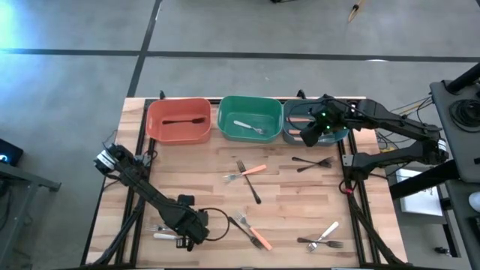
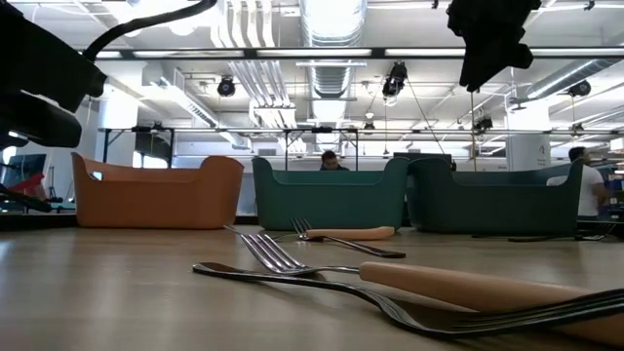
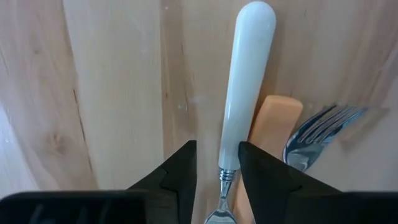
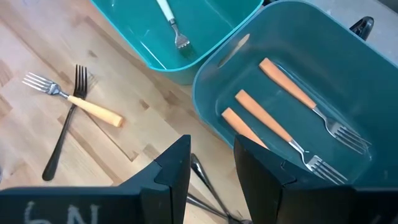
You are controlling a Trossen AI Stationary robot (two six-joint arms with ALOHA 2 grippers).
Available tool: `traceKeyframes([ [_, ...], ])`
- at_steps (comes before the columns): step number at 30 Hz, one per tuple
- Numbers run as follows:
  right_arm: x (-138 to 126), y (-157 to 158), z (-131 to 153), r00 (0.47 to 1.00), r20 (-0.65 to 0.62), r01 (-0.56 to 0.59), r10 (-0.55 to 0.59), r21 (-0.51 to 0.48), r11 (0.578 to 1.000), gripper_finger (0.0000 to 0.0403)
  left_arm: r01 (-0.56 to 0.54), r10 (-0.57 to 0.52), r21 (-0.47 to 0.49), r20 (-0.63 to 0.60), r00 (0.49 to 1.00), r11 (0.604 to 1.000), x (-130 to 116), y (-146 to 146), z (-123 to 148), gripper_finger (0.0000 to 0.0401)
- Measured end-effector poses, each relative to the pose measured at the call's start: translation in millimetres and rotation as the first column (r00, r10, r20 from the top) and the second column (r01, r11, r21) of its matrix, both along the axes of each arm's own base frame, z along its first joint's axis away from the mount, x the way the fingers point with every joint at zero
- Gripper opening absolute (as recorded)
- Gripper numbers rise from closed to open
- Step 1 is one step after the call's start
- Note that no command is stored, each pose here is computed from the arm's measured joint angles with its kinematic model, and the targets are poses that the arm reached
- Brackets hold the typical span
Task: Sort silverware by color (type)
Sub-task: Put the white fork into the green bin
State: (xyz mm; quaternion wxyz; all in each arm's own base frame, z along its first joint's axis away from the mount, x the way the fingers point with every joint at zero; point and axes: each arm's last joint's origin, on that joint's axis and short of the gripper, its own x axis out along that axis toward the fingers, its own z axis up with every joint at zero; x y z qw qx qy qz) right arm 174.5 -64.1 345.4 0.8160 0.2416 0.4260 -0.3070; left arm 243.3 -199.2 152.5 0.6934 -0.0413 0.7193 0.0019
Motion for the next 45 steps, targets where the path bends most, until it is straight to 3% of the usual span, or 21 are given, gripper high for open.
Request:
traceKeyframes([
  [21,0,0,0,1.0,0.0,0.0,0.0,0.002,1.0,0.0114,0.025,-0.013,-0.091,0.129,0.992,0.996,13,-11,10,0.0104],
  [39,0,0,0,1.0,-0.001,-0.002,0.002,0.002,1.0,0.0114,0.044,-0.038,-0.053,0.111,0.993,0.998,22,-16,-18,0.0104],
  [45,0,0,0,1.0,-0.002,-0.002,0.002,0.002,1.0,0.0114,0.036,-0.031,-0.053,0.103,0.994,0.998,21,-15,-18,0.006],
])
